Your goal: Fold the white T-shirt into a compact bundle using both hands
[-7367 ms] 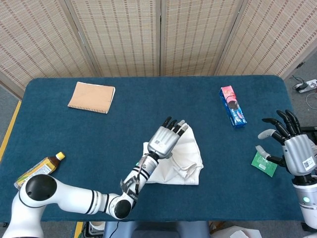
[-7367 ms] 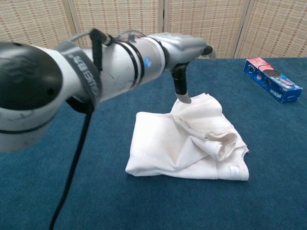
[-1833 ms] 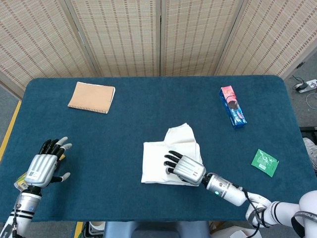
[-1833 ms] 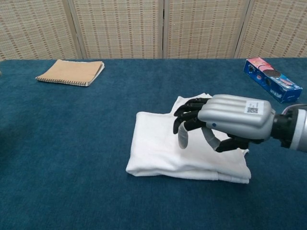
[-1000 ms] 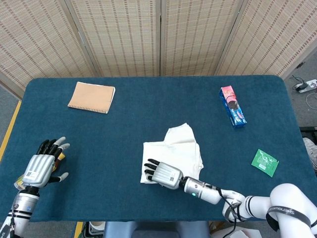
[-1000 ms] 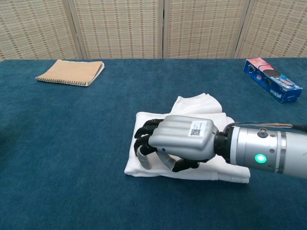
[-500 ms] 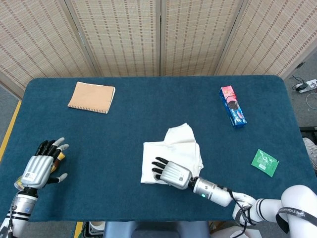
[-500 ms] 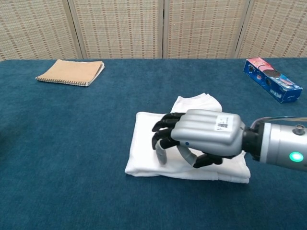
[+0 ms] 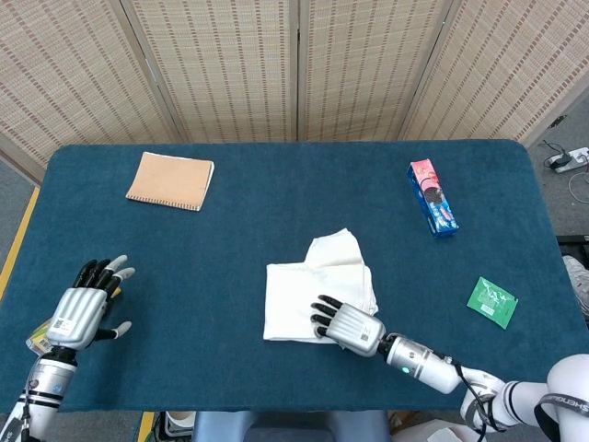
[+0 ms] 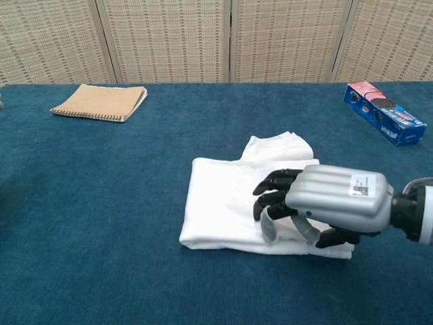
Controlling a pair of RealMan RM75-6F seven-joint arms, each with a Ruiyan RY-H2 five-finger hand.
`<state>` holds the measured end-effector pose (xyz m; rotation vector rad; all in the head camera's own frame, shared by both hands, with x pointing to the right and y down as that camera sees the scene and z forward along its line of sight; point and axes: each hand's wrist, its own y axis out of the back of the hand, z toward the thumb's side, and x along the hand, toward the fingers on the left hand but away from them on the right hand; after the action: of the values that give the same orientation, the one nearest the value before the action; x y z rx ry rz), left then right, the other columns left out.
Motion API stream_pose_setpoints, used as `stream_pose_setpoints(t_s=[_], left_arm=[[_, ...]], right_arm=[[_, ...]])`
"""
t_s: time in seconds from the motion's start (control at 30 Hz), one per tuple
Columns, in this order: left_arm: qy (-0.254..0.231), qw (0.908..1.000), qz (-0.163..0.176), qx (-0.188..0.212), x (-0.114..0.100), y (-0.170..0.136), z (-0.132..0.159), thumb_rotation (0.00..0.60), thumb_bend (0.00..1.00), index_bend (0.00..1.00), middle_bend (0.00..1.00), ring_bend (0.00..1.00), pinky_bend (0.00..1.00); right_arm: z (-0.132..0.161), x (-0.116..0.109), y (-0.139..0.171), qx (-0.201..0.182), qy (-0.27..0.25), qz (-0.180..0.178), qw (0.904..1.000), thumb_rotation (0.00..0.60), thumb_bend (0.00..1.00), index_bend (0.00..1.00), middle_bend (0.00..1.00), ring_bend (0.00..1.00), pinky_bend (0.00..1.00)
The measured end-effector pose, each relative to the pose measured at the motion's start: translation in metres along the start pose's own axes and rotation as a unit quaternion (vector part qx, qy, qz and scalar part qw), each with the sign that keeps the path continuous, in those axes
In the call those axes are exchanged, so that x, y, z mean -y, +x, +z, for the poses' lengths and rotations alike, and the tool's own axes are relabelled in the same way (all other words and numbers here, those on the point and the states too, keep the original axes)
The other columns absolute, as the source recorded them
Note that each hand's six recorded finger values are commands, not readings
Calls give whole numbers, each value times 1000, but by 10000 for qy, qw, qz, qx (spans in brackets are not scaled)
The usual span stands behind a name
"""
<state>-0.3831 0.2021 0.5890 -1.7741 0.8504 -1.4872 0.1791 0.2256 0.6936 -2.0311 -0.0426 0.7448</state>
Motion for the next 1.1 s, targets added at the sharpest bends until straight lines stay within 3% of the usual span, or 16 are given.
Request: stream_pose_setpoints(t_s=[0.17,0.3,0.47,0.57,0.73,0.83,0.97,1.1], left_arm=[[27,10000,50,-70,-2,0,-5,600,135,215,103,57,0],[56,9996,99,-242,-2,-1,-17,600,135,215,103,57,0],[12,9983,177,-553,1,-4,-36,600,135,209,103,57,0],[-30,9969,264,-735,2,-7,-48,600,135,188,103,57,0],[-94,9937,430,-1026,5,-14,-65,600,135,148,96,57,0],[-132,9922,485,-1144,6,-20,-70,600,135,142,93,57,0],[-165,9904,540,-1261,6,-29,-74,600,135,144,93,57,0],[-161,9898,621,-1274,5,-35,-72,600,135,145,93,57,0]], right_arm=[[-18,-26,19,331,-53,-551,9979,600,839,397,260,107,81],[-43,-44,51,890,-49,-802,9928,600,703,378,257,107,81],[-74,-56,106,1956,-68,-1002,9755,600,359,225,205,107,84],[-86,-58,135,2587,-158,-1112,9594,600,272,111,162,107,108],[-101,-57,184,3535,-361,-1215,9268,600,264,33,132,106,141],[-104,-55,207,3905,-435,-1272,9107,600,267,30,129,106,141],[-103,-52,228,4182,-560,-1374,8961,600,309,30,129,106,148],[-100,-51,240,4279,-614,-1467,8897,600,326,30,130,106,159]])
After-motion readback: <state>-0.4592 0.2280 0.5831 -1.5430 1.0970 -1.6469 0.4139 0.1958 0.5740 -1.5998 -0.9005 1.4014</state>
